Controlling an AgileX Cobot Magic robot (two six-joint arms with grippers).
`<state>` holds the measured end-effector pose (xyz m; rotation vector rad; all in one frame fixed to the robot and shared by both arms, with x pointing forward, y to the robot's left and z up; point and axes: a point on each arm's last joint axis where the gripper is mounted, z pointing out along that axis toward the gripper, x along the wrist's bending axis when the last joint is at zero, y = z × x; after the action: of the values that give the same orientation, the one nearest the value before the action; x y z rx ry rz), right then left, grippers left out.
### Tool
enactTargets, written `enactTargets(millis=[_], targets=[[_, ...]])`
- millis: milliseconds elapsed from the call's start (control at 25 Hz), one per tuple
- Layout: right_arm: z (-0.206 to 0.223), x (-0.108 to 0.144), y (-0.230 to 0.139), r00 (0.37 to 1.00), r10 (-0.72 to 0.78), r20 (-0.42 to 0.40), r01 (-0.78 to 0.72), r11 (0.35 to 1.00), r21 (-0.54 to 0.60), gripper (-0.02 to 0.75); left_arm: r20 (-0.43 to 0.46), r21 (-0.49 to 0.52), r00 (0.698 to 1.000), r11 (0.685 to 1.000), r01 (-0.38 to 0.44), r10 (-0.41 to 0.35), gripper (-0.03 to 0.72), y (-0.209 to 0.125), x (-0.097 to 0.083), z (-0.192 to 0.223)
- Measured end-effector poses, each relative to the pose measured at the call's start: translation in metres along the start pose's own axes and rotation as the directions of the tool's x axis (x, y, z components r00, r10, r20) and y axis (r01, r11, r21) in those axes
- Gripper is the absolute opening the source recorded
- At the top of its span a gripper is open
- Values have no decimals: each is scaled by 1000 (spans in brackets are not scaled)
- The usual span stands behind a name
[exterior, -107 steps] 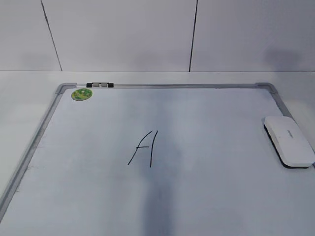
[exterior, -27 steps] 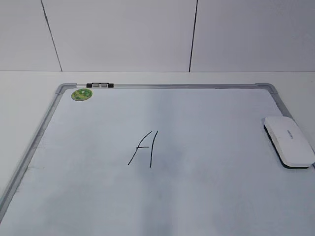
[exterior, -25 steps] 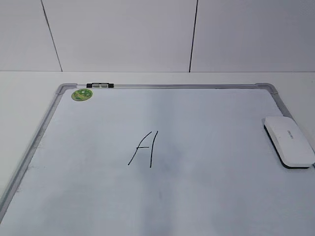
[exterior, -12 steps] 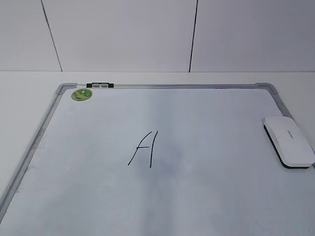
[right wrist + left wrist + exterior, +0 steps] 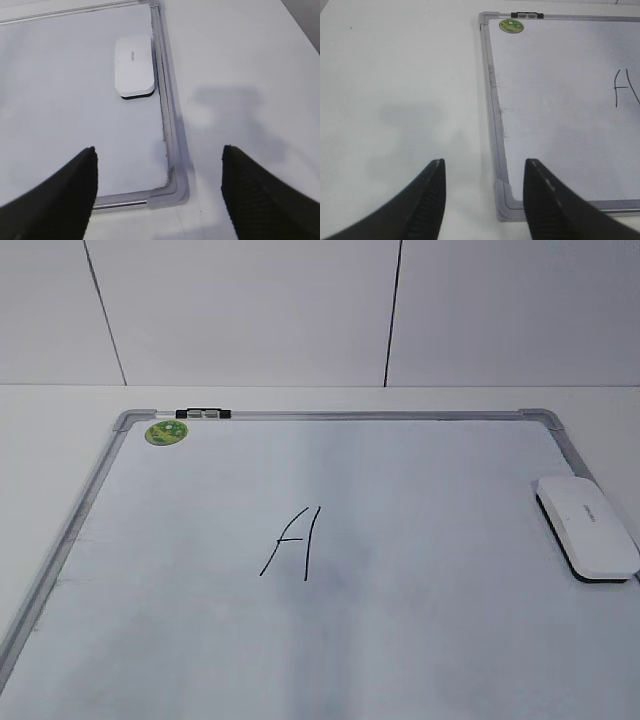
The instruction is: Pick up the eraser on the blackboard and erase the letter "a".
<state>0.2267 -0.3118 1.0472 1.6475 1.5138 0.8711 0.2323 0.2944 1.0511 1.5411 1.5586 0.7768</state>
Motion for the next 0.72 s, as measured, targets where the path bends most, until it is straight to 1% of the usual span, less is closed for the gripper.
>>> enactTargets(millis=[360, 720], targets=[[0, 0, 0, 1000, -1, 2, 1, 1000, 0, 592, -27, -4, 1000, 1000, 16, -16, 372, 0, 0, 0], [0, 0, 0, 1000, -1, 2, 1, 1000, 0, 592, -27, -4, 1000, 1000, 16, -16, 371, 0, 0, 0]])
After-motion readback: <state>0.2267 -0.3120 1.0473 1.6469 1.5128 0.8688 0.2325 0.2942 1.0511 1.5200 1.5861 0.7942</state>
